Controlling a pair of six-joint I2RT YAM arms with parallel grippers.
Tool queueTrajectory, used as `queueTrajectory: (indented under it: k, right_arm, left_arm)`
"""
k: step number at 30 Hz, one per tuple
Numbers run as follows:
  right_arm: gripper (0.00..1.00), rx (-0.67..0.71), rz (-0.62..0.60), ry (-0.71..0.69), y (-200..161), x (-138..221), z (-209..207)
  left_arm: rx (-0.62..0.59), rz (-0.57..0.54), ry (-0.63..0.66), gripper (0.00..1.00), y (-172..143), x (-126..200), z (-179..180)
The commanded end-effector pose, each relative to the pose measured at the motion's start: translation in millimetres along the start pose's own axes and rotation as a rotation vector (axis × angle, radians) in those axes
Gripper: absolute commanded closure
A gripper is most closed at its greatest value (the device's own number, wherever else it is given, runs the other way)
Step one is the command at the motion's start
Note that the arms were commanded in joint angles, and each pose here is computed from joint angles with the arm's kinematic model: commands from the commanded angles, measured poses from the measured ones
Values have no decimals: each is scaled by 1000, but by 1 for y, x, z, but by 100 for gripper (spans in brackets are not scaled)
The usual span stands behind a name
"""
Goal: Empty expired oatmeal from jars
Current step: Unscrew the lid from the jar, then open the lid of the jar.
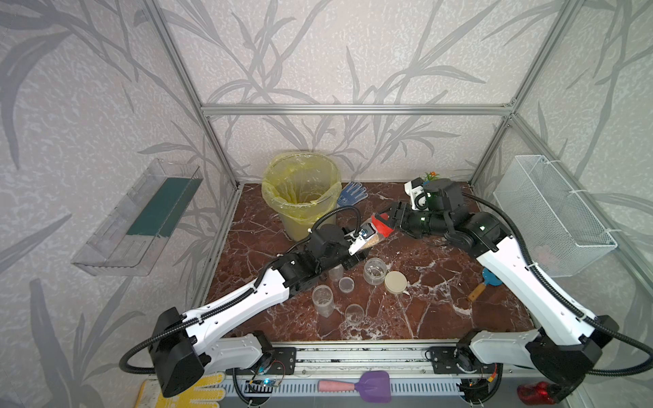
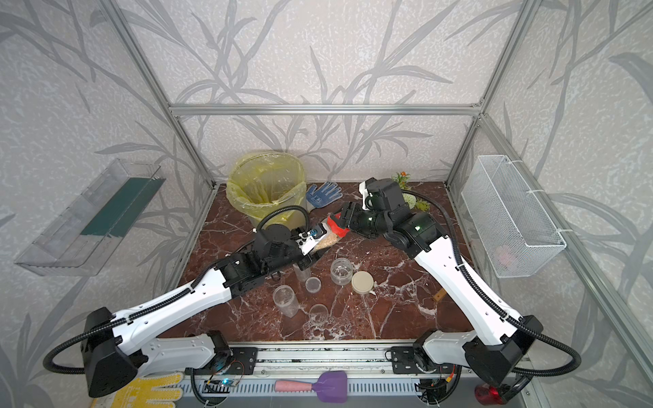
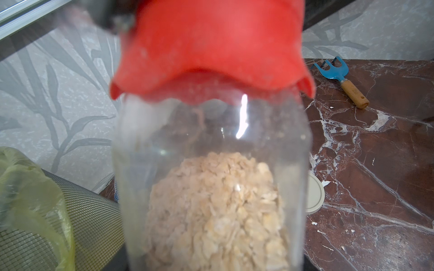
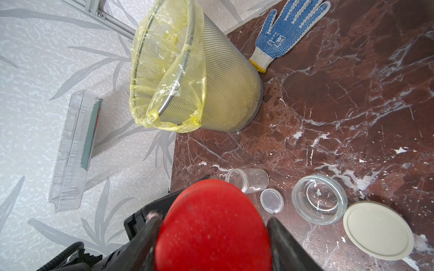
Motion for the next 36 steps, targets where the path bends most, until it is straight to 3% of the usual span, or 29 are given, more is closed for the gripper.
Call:
queueTrajectory:
  k: [1,6,17,20,23,26,31,34,36]
  right_arm:
    - [40,47,44,47,-11,0,10]
    - [31,92,89,45,-20,0,11]
    - [29,130,89,47,-23,7,10]
    - [32,140,100,56,-26,7,10]
    - [52,163,122,62,-30,7,10]
    - [73,300,162,89,-34,11,15]
    - [87,682,338,285,-61,27,36]
    - [98,838,404,372,-71,30,35]
    - [100,896,410,386,-68,28,28]
  left_arm:
    - [-10,-80,19,100,27,7,7]
    - [1,-88,-3,100,29,6,4]
    - [1,-83,-4,100,30,5,5]
    - [4,-84,-4,100,30,5,5]
    - [12,-94,-14,100,31,6,5]
    - [34,-118,-33,100,34,11,4]
    - [96,-146,-146,100,30,12,-7]
    - [134,-150,-199,100,24,7,-17]
    - [151,-143,-222,100,19,2,-21]
Point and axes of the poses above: each gripper's point midway between its finger pads, its own x axis back along the fingers, its own z axis along the line the jaws close on, y = z × x, the point moved 2 cm from there along x, back along the fingers, and after that the axes turned 2 degrees about -x, right-handed, at the moved point
